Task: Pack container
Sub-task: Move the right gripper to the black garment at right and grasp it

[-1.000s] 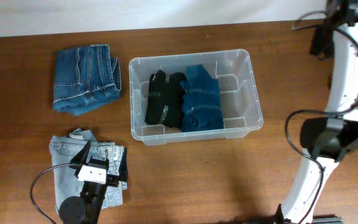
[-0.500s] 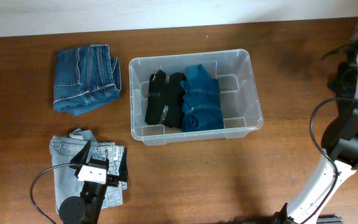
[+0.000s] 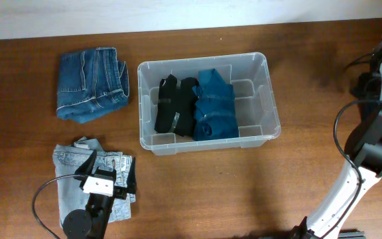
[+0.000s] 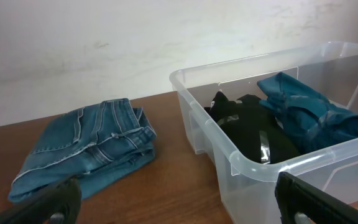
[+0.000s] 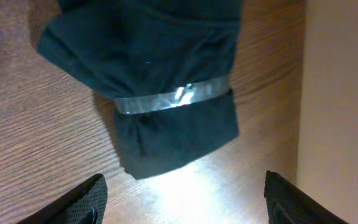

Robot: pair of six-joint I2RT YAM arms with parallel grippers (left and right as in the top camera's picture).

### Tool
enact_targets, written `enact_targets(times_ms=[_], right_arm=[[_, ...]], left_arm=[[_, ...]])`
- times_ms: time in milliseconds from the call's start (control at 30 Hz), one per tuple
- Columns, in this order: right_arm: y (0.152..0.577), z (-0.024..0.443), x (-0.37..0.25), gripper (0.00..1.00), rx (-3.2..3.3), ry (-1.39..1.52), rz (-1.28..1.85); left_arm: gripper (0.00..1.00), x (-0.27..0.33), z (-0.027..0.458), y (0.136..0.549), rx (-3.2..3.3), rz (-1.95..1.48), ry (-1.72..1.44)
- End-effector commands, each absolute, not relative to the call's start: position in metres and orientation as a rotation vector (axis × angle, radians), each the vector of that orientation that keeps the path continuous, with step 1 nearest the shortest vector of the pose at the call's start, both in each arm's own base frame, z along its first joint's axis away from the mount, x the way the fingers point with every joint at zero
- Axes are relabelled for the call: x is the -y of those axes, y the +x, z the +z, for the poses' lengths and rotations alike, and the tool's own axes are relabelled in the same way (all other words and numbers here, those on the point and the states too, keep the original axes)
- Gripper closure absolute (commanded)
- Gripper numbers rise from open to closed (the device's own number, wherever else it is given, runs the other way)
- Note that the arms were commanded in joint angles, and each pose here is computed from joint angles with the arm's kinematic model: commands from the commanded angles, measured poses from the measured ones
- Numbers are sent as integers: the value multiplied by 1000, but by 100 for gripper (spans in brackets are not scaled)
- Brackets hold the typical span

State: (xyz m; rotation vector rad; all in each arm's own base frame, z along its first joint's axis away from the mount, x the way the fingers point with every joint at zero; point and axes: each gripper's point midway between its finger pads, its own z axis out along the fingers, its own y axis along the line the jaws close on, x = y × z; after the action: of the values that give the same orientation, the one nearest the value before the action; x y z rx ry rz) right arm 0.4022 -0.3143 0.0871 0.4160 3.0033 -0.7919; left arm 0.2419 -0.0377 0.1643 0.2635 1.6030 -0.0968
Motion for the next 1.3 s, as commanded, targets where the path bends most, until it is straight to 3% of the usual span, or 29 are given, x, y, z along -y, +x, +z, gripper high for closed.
enact_targets(times_ms=[0,700,1100,1267], right_arm=[[401,64,313,27,-3061,365,-797],[391,10,322,26,-3179,301,-896],[391,11,334,26,-3148,325,-963],[393,-2,329,36,-3166,324,-883]], left_arm=[[1,37,162,242,-1602,-84,275],[1,37,162,242,-1602,-84,276],[1,37,162,242,-1602,-84,276],[1,37,162,242,-1602,-84,275]])
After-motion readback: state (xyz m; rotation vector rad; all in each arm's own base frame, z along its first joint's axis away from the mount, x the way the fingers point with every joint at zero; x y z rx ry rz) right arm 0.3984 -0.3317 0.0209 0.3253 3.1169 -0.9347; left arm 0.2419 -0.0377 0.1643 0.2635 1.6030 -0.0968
